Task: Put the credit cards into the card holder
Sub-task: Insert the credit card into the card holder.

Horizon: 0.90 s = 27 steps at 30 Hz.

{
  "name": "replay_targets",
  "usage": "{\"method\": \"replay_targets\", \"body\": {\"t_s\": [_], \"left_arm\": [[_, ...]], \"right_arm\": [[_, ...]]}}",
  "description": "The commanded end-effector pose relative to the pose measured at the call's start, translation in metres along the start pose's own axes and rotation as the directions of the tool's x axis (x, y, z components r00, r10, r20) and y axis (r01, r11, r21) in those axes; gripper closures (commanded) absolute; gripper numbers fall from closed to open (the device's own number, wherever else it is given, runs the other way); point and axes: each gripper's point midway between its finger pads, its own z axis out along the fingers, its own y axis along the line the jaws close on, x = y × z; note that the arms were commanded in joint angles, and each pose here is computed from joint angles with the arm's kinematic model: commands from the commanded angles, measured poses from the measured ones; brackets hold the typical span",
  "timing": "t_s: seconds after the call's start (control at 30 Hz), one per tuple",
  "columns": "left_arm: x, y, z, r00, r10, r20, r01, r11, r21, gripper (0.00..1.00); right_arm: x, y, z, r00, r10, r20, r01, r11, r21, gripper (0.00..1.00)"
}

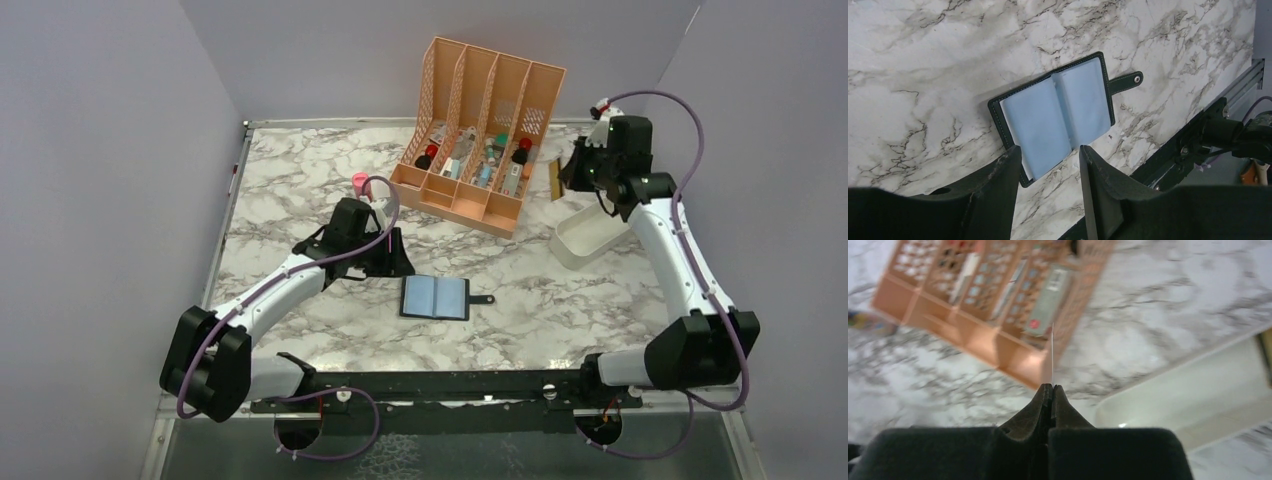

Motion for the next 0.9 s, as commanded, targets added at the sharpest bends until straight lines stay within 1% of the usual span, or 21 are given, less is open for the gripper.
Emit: {"method": "replay_targets", "body": {"t_s": [0.0, 0.07, 0.13, 0.2, 0.3, 0.37, 0.47, 0.6, 0.87], "left_arm": [[0.003, -0.012, 0.002, 0.999, -0.043, 0.016, 0.042, 0.997, 0.072, 0.52], [0.008, -0.011, 0.004, 0.998, -0.066, 0.009, 0.065, 0.995, 0.075, 0.54], [0.011, -0.007, 0.006, 0.996, -0.086, 0.012, 0.085, 0.994, 0.063, 0.57], [0.016, -0.001, 0.01, 0.995, -0.101, 0.013, 0.1, 0.994, 0.048, 0.59], [0.024, 0.009, 0.017, 0.993, -0.114, 0.004, 0.114, 0.993, 0.019, 0.61], [0.029, 0.017, 0.021, 0.993, -0.122, -0.001, 0.122, 0.993, -0.009, 0.63], [0.036, 0.027, 0.026, 0.992, -0.13, -0.009, 0.129, 0.991, -0.034, 0.68], [0.042, 0.028, 0.032, 0.989, -0.146, -0.008, 0.145, 0.989, -0.021, 0.71], [0.053, 0.03, 0.038, 0.987, -0.16, -0.032, 0.16, 0.987, -0.015, 0.8]], "right_arm": [[0.017, 0.093, -0.02, 0.998, 0.06, -0.016, -0.061, 0.926, -0.373, 0.99], [0.03, 0.117, -0.032, 0.997, 0.077, -0.031, -0.082, 0.876, -0.474, 0.99], [0.046, 0.139, -0.042, 0.995, 0.089, -0.042, -0.098, 0.84, -0.533, 0.99], [0.064, 0.155, -0.048, 0.993, 0.101, -0.065, -0.12, 0.811, -0.572, 0.99], [0.091, 0.178, -0.055, 0.983, 0.122, -0.139, -0.183, 0.746, -0.641, 0.99], [0.111, 0.189, -0.057, 0.971, 0.142, -0.191, -0.234, 0.714, -0.659, 0.99], [0.14, 0.204, -0.058, 0.958, 0.142, -0.248, -0.276, 0.681, -0.678, 0.99], [0.174, 0.215, -0.053, 0.927, 0.149, -0.344, -0.352, 0.659, -0.664, 0.99], [0.209, 0.234, -0.042, 0.897, 0.189, -0.4, -0.417, 0.663, -0.621, 0.99]]}}
